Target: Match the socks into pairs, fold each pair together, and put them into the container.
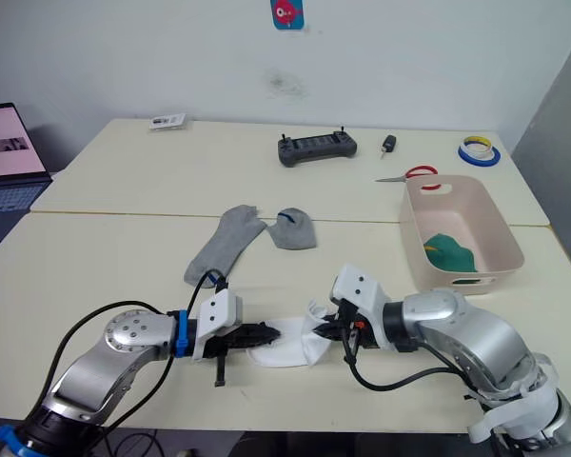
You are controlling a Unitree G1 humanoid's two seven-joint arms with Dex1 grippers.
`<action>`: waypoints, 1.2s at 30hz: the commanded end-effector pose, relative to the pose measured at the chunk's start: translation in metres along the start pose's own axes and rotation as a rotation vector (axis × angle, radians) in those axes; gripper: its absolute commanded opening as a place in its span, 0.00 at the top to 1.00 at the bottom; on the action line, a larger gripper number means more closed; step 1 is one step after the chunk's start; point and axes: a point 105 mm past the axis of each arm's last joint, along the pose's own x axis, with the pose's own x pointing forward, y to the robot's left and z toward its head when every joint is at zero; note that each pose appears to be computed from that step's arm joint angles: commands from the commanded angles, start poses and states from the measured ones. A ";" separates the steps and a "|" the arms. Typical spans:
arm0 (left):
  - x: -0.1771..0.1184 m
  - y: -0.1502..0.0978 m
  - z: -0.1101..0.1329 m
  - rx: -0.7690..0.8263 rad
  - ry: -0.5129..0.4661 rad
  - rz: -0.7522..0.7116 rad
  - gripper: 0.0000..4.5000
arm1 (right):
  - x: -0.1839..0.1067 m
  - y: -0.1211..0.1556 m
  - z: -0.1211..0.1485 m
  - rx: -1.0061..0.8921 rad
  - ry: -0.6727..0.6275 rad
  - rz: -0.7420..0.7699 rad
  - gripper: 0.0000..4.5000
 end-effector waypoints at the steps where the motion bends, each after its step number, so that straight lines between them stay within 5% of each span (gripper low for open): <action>1: 0.001 0.002 -0.010 0.000 0.029 0.022 1.00 | 0.002 0.005 0.010 -0.020 -0.025 0.041 1.00; 6: 0.007 0.005 -0.026 -0.044 0.042 0.034 1.00 | 0.012 0.011 0.021 -0.021 -0.036 0.081 1.00; 22: -0.005 0.001 -0.025 -0.047 0.037 0.043 1.00 | 0.072 0.005 0.015 0.034 -0.017 0.066 1.00; 29: -0.013 0.006 -0.019 -0.082 -0.005 0.099 1.00 | 0.066 0.014 0.028 0.074 -0.077 0.099 0.52; 33: -0.028 0.005 -0.008 -0.232 -0.090 0.138 1.00 | 0.048 0.012 0.031 0.066 -0.074 0.091 0.21; 36: -0.039 0.001 -0.009 -0.284 -0.090 0.153 1.00 | 0.038 0.012 0.031 0.060 -0.074 0.095 0.21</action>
